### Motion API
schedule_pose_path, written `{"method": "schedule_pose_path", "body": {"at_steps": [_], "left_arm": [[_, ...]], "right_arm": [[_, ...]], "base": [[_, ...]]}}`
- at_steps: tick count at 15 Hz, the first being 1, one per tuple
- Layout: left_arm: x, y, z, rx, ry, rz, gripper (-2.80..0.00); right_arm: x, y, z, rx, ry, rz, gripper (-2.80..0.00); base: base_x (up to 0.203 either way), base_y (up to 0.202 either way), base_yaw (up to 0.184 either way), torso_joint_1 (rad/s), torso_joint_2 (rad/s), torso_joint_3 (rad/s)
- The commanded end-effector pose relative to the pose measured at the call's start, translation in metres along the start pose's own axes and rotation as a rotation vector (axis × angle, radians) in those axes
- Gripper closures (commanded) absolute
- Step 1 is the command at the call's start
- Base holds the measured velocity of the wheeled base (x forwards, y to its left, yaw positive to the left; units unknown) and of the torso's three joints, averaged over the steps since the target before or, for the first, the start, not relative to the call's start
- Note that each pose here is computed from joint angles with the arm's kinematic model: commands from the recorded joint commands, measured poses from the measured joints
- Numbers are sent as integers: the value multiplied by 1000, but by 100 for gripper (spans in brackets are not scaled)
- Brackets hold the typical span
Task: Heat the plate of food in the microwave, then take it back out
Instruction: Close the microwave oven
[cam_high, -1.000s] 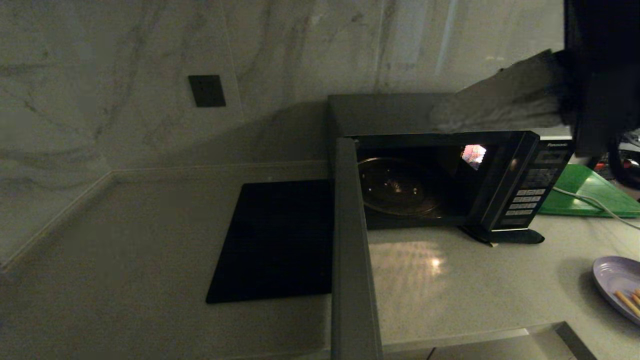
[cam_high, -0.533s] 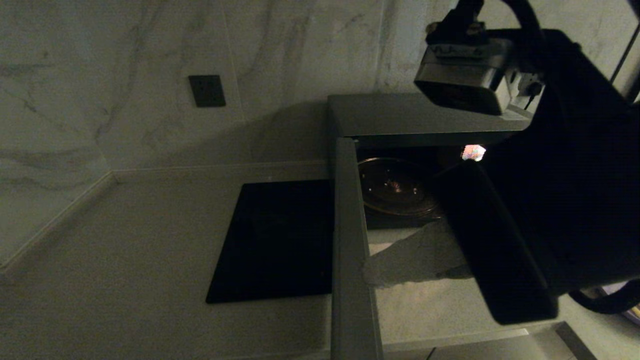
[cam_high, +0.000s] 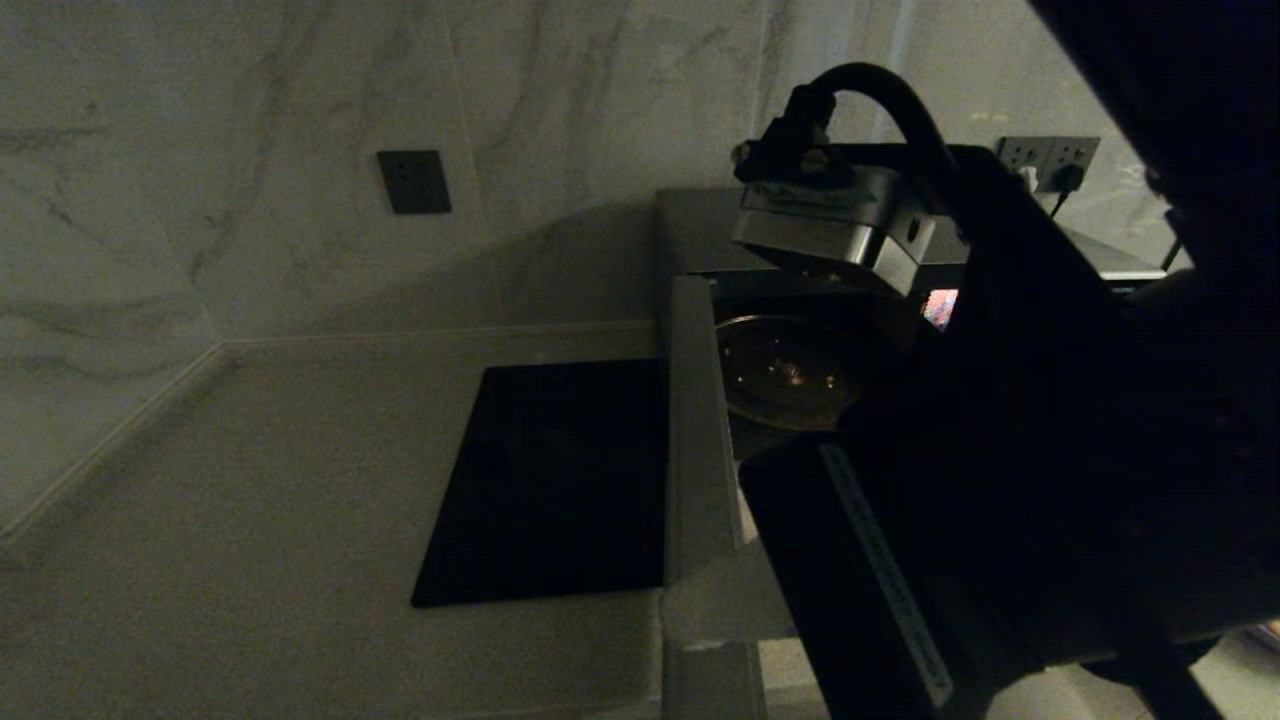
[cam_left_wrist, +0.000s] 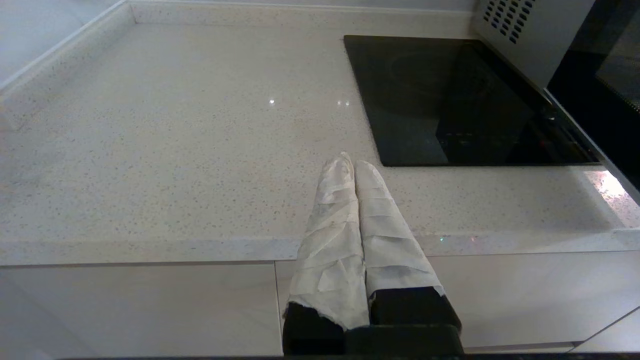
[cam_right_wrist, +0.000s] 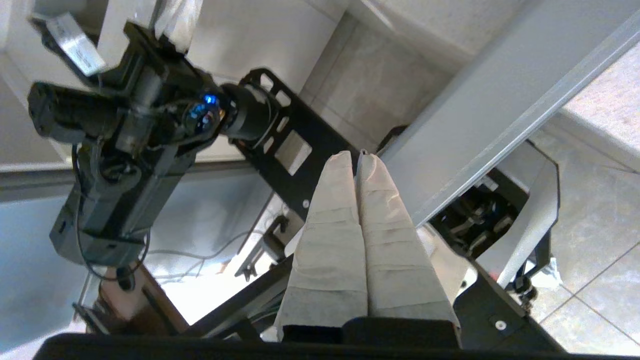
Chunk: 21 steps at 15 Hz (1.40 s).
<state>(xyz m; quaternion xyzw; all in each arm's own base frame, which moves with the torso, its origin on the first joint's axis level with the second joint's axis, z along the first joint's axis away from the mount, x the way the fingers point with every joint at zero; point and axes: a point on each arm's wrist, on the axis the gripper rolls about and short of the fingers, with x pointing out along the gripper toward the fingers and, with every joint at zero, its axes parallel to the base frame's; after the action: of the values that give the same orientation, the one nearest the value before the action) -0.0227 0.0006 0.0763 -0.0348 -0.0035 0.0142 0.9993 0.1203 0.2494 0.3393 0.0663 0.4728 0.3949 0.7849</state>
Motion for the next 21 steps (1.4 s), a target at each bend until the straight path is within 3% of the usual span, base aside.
{"method": "schedule_pose_path", "body": {"at_steps": [1, 9, 13, 17, 21], "left_arm": [[0, 0, 0, -1, 0, 1, 0], [0, 0, 0, -1, 0, 1, 0], [0, 0, 0, -1, 0, 2, 0], [0, 0, 0, -1, 0, 2, 0], [0, 0, 0, -1, 0, 1, 0]], "right_arm": [[8, 4, -3, -9, 28, -1, 0], [31, 11, -5, -27, 72, -20, 0], [36, 6, -4, -15, 8, -151, 0], [33, -5, 2, 72, -87, -289, 0], [31, -11, 6, 118, -129, -329, 0]], "base": [[0, 0, 0, 0, 0, 0], [0, 0, 0, 0, 0, 0], [0, 0, 0, 0, 0, 0], [0, 0, 0, 0, 0, 0], [0, 0, 0, 0, 0, 0]]}}
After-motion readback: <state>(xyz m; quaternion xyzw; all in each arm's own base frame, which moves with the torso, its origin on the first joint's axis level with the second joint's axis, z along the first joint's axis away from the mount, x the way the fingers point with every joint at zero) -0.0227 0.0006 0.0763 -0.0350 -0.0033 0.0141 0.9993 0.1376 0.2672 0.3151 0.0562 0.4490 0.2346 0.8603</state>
